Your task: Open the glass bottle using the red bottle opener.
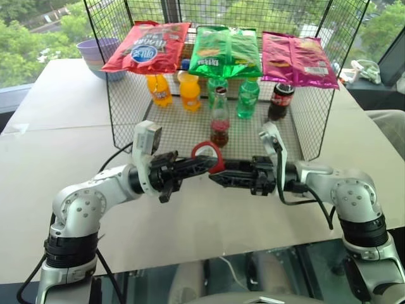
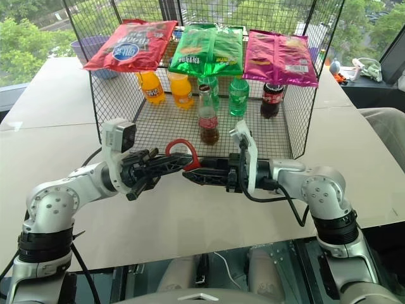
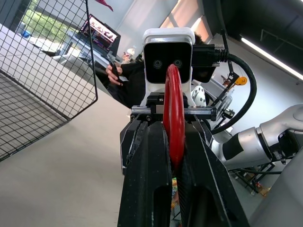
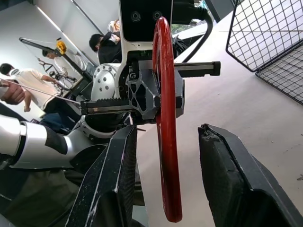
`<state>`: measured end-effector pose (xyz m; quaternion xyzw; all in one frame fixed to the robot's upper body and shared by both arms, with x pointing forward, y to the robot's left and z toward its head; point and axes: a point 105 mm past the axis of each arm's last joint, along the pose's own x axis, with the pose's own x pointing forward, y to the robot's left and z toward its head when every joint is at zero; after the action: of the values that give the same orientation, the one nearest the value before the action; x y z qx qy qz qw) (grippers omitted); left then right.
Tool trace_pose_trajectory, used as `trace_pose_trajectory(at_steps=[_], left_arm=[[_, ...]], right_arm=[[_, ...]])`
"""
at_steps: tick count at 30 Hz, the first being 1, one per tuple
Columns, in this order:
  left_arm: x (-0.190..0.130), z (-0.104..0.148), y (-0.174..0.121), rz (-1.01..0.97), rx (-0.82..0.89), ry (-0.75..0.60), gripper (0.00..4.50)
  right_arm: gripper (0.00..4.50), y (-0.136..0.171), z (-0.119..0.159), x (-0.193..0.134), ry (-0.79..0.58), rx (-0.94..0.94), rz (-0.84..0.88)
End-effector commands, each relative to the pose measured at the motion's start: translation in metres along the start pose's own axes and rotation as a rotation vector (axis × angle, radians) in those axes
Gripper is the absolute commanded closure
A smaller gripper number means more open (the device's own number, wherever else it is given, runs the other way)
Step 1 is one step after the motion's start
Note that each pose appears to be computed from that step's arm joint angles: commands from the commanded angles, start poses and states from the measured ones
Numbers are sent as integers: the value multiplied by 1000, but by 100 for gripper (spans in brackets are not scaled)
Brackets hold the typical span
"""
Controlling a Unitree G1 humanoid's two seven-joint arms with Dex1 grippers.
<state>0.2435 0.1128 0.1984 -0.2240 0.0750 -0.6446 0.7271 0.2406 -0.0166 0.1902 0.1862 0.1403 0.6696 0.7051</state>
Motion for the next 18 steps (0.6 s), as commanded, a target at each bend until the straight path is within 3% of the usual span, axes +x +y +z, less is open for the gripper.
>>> trace_pose_trajectory(at_steps=[1,18], left_arm=[[2,4,-7,-27,42,-4,450],[4,7,-5,-24,56,-12,450]], right_arm=[[246,9,7,1,-9,-41,35],[246,8,6,3,10,-44,42]])
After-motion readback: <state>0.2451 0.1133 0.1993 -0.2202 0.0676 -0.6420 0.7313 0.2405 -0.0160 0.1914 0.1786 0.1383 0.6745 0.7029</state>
